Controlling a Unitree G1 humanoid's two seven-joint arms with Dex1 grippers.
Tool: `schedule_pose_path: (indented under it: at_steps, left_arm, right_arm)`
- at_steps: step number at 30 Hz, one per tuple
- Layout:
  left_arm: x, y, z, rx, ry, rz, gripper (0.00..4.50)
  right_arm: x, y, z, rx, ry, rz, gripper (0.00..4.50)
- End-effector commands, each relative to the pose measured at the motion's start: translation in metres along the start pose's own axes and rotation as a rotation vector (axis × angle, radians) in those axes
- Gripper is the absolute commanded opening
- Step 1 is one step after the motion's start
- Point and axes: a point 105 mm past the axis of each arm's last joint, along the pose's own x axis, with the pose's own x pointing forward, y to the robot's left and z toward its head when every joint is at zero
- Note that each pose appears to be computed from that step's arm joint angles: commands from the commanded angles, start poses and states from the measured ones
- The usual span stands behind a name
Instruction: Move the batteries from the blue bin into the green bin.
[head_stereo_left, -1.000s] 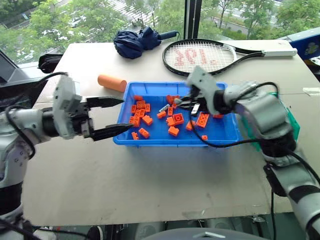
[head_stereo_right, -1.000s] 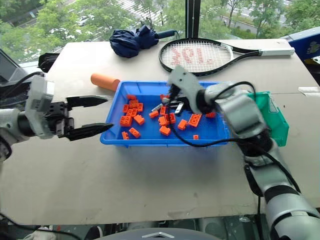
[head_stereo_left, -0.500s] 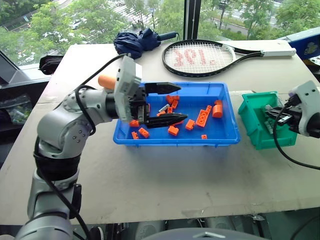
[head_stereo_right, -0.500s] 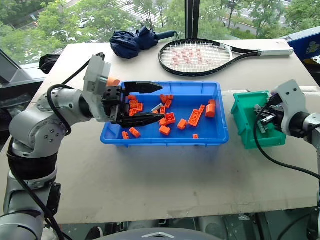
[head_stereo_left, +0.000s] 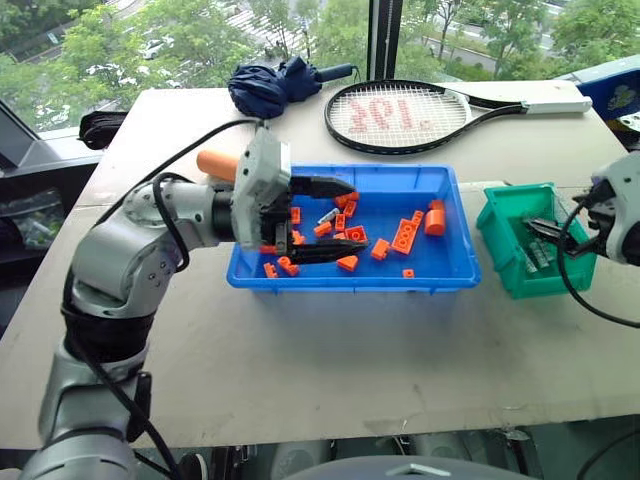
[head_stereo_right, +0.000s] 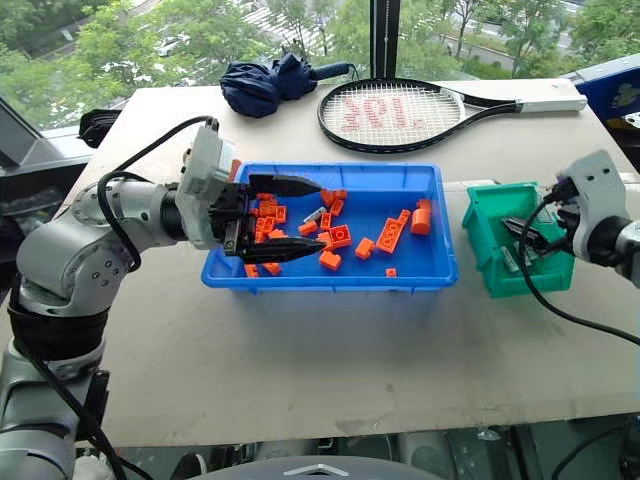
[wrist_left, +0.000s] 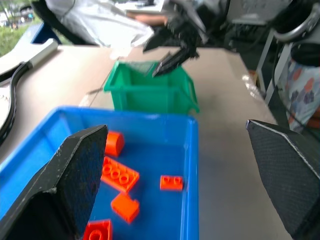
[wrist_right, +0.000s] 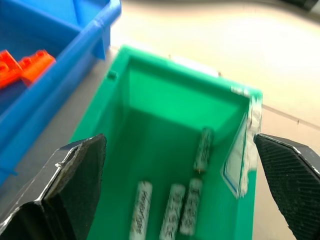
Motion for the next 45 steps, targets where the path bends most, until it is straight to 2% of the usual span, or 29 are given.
schedule_pose_path:
  at_steps: [1,5,8,16,26,42,43,45]
  left_arm:
    - [-0.028,0.009,-0.006,0.041,0.071,0.086,4.5]
    - [-0.058,0.008,-0.026,0.009,0.169,0.132,4.5]
    - [-0.084,0.013,-0.033,-0.016,0.213,0.217,4.5]
    - [-0.126,0.01,-0.044,-0.046,0.287,0.371,4.5]
    - [-0.135,0.003,-0.041,-0.048,0.289,0.433,4.5]
    - [-0.14,0.006,-0.039,-0.042,0.29,0.466,4.5]
    - [-0.14,0.006,-0.038,-0.041,0.29,0.466,4.5]
    - [-0.14,0.006,-0.038,-0.04,0.291,0.465,4.5]
  right_arm:
    - [0.033,0.057,0.035,-0.074,-0.119,0.225,4.46]
    - [0.07,0.12,0.062,-0.163,-0.194,0.442,4.46]
    - [0.093,0.159,0.073,-0.25,-0.218,0.571,4.46]
    - [0.147,0.222,0.082,-0.393,-0.217,0.719,4.46]
    - [0.185,0.25,0.075,-0.478,-0.149,0.755,4.46]
    - [0.194,0.248,0.046,-0.445,0.061,0.796,4.46]
    - [0.194,0.248,0.046,-0.444,0.064,0.796,3.96]
    - [0.194,0.247,0.046,-0.45,0.069,0.793,3.4]
